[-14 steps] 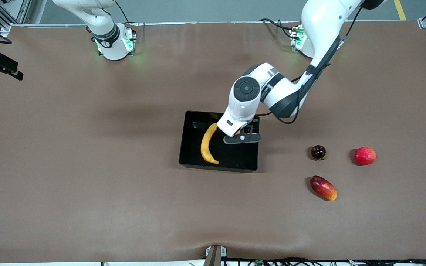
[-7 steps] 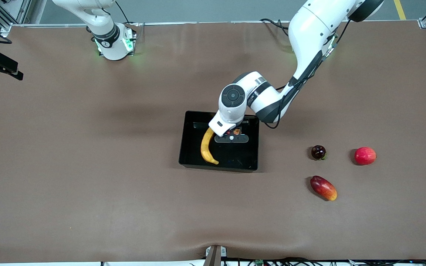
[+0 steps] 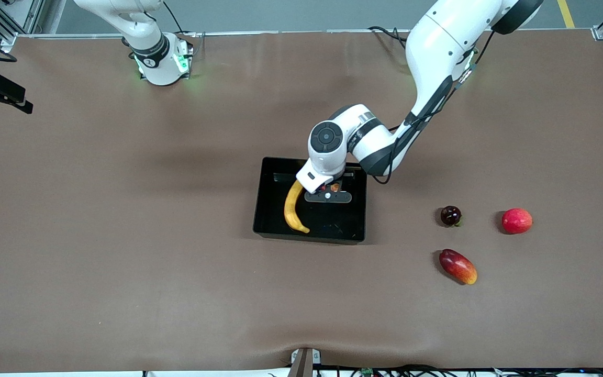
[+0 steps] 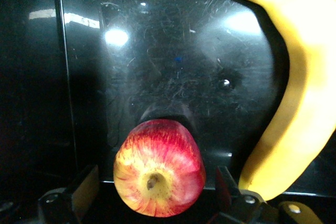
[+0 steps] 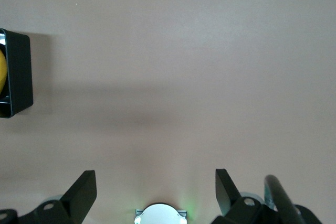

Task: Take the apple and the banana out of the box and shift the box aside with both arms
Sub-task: 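Reach the left gripper into the black box and grasp the red apple, then lift the apple out with the left gripper and carry it beside the mango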

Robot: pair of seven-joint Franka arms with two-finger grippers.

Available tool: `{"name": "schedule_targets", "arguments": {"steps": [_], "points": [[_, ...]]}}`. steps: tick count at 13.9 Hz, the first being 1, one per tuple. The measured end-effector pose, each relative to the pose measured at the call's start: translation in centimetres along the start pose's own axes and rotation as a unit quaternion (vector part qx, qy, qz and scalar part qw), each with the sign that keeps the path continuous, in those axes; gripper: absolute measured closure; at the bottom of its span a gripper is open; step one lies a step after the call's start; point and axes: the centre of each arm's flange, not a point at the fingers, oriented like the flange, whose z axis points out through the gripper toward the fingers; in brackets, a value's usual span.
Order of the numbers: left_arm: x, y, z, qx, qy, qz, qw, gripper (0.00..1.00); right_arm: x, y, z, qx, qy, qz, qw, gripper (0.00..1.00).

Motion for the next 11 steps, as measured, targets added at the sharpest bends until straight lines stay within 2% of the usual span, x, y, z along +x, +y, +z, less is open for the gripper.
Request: {"name": "schedule_targets", "arguments": {"steps": [2,3,7,11], "points": [[-0.2,0.2,-0.1,0.000,0.001,0.002,1.000,0.26,0.0,0.0,0.0,0.000,0.000,0.000,1.000,0.00],[-0.1,0.3,-0.2,-0.001,0.002,0.003,1.000,0.30,0.0,0.0,0.0,0.000,0.000,0.000,1.000,0.00],[0.8,0.4,-2.1,-0.009,0.017,-0.002,1.000,0.31,0.0,0.0,0.0,0.000,0.000,0.000,1.000,0.00],[2.6,-1.0,-8.8,-0.001,0.040,-0.020,0.999,0.31,0.0,0.0,0.0,0.000,0.000,0.000,1.000,0.00]]}}
